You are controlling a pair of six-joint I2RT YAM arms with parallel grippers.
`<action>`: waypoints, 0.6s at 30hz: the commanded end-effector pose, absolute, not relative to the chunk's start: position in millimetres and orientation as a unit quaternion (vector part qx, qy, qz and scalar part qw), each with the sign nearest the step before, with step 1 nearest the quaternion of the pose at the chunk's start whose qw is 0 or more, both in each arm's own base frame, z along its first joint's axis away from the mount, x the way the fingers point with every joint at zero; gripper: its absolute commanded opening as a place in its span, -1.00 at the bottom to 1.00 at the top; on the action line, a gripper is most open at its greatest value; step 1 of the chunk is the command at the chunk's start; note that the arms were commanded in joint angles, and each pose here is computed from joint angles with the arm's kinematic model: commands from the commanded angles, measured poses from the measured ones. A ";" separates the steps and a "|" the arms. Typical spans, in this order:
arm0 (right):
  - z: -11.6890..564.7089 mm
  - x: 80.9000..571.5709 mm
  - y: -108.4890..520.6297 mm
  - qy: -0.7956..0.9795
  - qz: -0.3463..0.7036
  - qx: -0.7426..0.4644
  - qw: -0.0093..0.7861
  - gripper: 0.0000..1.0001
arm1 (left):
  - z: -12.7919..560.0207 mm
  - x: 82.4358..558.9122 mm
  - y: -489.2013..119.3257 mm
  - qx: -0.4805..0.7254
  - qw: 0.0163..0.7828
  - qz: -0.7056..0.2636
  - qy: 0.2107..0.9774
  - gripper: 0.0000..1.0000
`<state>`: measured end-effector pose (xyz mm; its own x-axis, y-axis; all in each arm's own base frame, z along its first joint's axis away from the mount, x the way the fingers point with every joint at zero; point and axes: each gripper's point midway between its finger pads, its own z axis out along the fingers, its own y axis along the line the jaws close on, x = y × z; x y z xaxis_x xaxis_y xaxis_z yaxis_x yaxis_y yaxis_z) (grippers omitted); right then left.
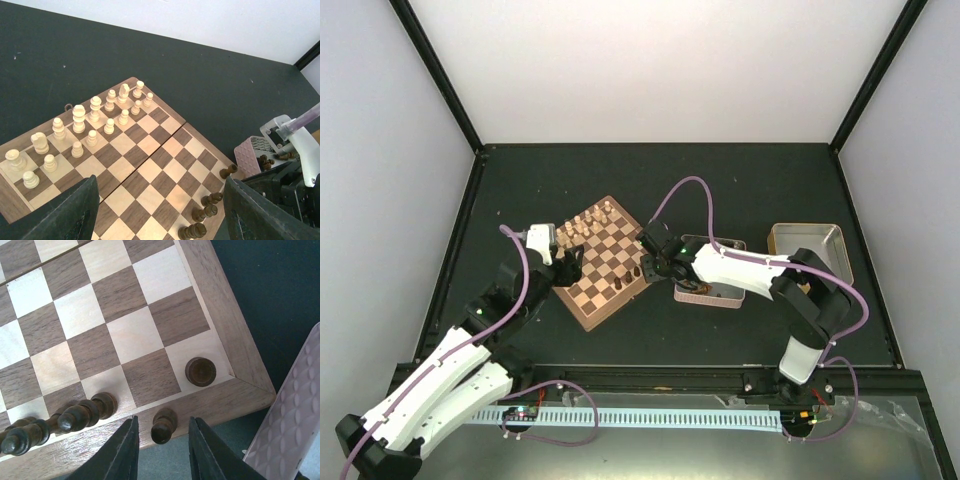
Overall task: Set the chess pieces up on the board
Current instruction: Place the chess piece on the chessboard, then pick up the chess piece from the storage box.
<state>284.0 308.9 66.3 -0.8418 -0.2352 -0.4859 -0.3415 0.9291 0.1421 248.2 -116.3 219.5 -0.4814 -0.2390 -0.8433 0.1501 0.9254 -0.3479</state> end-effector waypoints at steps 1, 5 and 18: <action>78.8 288.2 316.0 0.949 0.123 -0.150 0.250 -0.41 | 219.1 250.5 -114.4 -0.024 0.510 -0.183 0.840 0.39; 69.8 287.2 315.8 0.952 0.116 -0.153 0.240 -0.42 | 217.6 250.7 -114.4 -0.024 0.509 -0.181 0.841 0.39; 71.5 291.8 319.8 0.949 0.117 -0.156 0.248 -0.83 | 214.8 251.2 -114.0 -0.024 0.506 -0.178 0.844 0.39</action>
